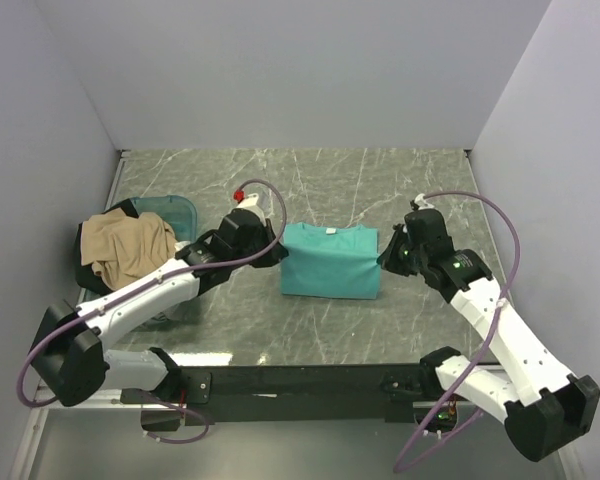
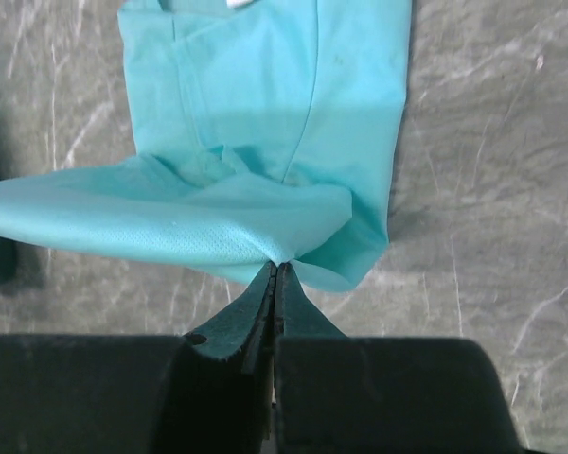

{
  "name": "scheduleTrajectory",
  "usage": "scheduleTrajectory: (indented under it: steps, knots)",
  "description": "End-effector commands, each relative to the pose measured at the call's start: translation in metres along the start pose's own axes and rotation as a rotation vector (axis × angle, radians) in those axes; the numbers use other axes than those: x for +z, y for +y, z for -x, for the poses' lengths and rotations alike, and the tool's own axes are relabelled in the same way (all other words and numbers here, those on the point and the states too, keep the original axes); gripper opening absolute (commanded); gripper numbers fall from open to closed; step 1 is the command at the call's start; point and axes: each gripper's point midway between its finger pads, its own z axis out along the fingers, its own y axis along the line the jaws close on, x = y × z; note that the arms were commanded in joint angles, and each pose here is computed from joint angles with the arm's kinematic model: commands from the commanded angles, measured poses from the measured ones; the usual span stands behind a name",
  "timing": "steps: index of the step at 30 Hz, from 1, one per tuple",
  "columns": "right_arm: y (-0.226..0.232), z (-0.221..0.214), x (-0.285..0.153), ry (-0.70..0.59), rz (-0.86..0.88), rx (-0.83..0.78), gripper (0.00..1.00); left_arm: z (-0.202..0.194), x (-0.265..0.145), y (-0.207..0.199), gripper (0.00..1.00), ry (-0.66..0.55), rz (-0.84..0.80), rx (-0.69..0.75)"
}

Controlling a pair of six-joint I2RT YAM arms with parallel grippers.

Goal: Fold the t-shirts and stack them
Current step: Fold the tshirt

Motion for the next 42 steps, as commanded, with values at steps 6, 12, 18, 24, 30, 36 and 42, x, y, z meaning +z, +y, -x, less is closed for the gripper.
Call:
scheduleTrajectory:
  steps: [6,12,18,24,30,36,42]
  knots:
    - [0.015,0.052,0.008,-0.103,0.056,0.017,0.0,0.048,0.022,-0.02,0.01,-0.043,-0.108,0.012]
    - [0.014,0.069,0.025,-0.103,0.057,0.04,0.0,0.066,0.046,-0.012,0.01,-0.05,-0.086,0.017]
    - [0.009,0.092,0.041,-0.112,0.039,0.069,0.0,0.072,0.075,-0.005,0.01,0.0,-0.056,0.026]
    - [0.001,0.108,0.069,-0.093,0.024,0.078,0.0,0.093,0.098,0.015,0.01,-0.021,0.033,0.015]
    - [-0.007,0.136,0.107,-0.087,0.003,0.104,0.0,0.105,0.134,0.033,0.01,0.009,0.06,-0.016]
    - [-0.019,0.144,0.152,-0.03,-0.033,0.141,0.0,0.117,0.168,0.054,0.01,0.025,0.095,-0.036]
    - [-0.024,0.152,0.188,0.005,-0.039,0.163,0.0,0.129,0.194,0.069,0.01,0.02,0.132,-0.047]
